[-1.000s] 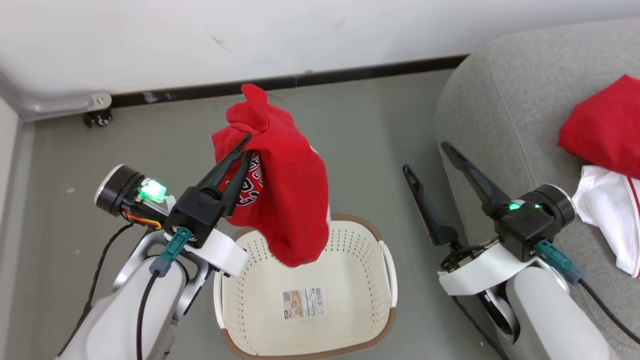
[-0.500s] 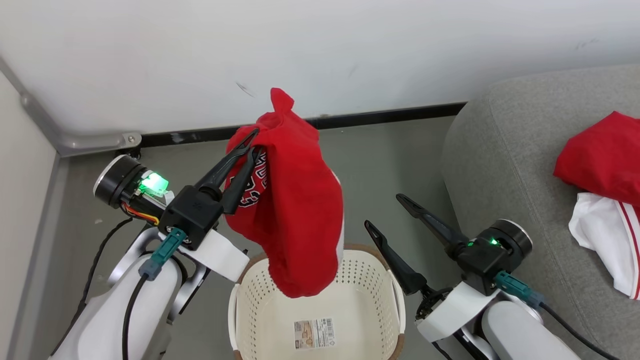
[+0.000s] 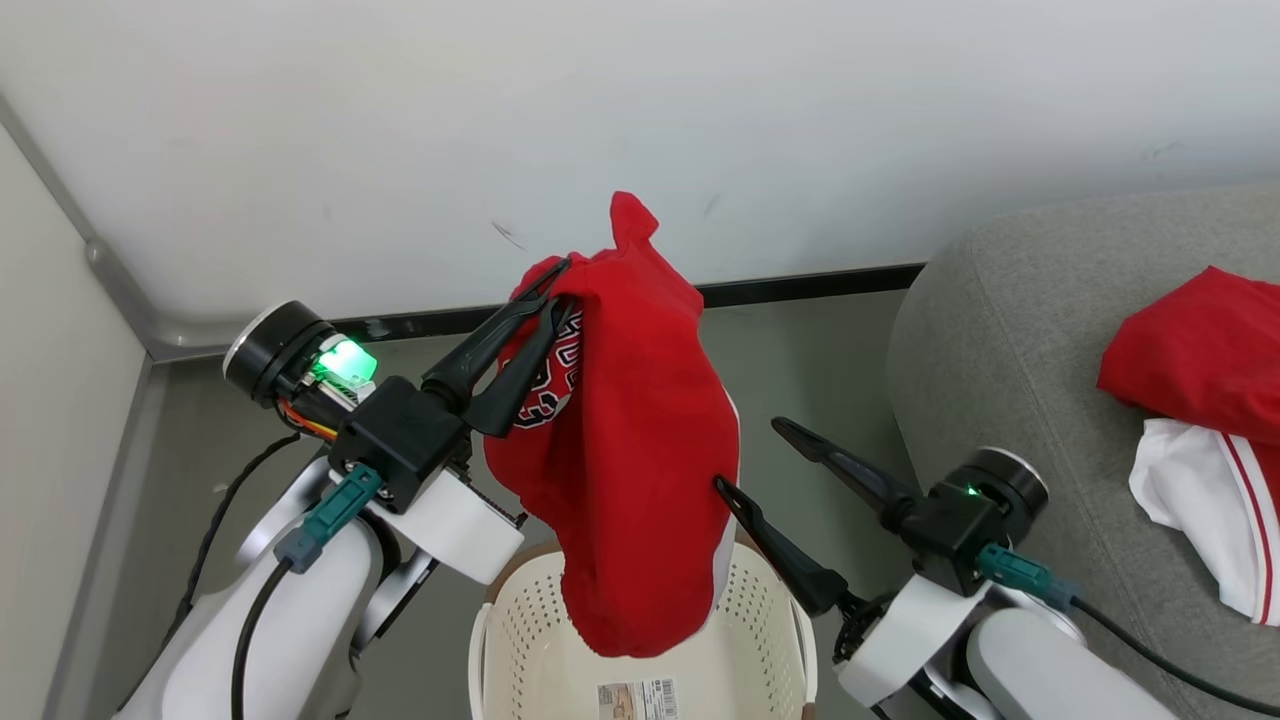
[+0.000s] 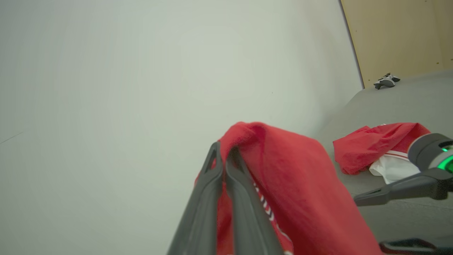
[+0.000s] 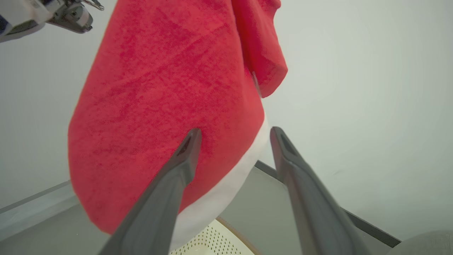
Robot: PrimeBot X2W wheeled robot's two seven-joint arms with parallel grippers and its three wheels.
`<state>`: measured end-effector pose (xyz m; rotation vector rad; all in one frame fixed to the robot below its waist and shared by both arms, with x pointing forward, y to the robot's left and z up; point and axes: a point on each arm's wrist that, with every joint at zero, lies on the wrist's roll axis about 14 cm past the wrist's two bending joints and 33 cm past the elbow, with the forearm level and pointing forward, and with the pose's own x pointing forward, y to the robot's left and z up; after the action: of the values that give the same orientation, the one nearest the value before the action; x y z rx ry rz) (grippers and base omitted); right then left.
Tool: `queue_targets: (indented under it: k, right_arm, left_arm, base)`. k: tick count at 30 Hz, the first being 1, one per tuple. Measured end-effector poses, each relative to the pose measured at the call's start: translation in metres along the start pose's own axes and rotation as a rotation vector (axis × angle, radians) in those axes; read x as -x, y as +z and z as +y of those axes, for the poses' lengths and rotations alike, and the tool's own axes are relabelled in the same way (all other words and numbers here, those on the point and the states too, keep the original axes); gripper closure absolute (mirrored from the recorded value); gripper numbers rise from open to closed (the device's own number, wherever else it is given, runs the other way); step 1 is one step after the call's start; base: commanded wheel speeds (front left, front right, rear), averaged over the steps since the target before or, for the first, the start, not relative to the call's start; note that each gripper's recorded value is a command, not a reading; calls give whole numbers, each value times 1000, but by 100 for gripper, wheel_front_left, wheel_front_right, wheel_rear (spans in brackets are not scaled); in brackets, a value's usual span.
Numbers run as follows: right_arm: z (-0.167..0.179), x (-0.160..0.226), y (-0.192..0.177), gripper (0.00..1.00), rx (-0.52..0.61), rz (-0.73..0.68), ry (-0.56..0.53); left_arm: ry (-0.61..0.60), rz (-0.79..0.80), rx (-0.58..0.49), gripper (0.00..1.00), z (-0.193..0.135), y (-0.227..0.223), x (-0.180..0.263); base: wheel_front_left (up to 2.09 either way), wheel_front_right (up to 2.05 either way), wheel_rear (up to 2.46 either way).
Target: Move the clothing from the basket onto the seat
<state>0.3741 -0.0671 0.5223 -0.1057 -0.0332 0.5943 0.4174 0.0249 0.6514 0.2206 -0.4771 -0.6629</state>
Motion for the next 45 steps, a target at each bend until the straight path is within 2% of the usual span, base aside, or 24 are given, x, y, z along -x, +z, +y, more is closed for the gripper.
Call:
queue_targets:
  k: [6, 24, 25, 26, 27, 29, 30, 37, 45]
  right_arm:
    - [10, -9, 25, 0, 21, -52, 62]
    - [40, -28, 41, 0, -10, -39, 210]
    - [40, -29, 40, 18, -10, -35, 214]
    - [42, -29, 39, 54, -6, -32, 220]
    - [42, -30, 39, 64, -1, -30, 224]
    - [42, -31, 39, 93, 9, -25, 229]
    - [42, -32, 38, 100, 12, -23, 228]
    - [37, -29, 31, 100, -18, -5, 212]
    - [8, -18, 25, 100, -54, 1, 130]
  left_arm:
    - [-18, -13, 0, 100, -5, 10, 1]
    - [-61, -31, 38, 100, -20, 23, 4]
    - [-62, -26, 41, 100, -20, 22, 4]
    - [-62, -25, 46, 100, -20, 22, 4]
    - [-62, -25, 46, 100, -21, 22, 4]
    - [-64, -20, 53, 100, -21, 21, 4]
    - [-67, -13, 59, 100, -22, 19, 4]
    - [-55, 58, 108, 100, -23, -2, 13]
    - [-42, 153, 161, 100, -26, -32, 26]
  base:
    - [0, 0, 0]
    - [0, 0, 0]
    - [0, 0, 0]
    - [0, 0, 0]
    - [0, 0, 0]
    - [0, 0, 0]
    - [0, 0, 0]
    - [0, 0, 0]
    - [0, 0, 0]
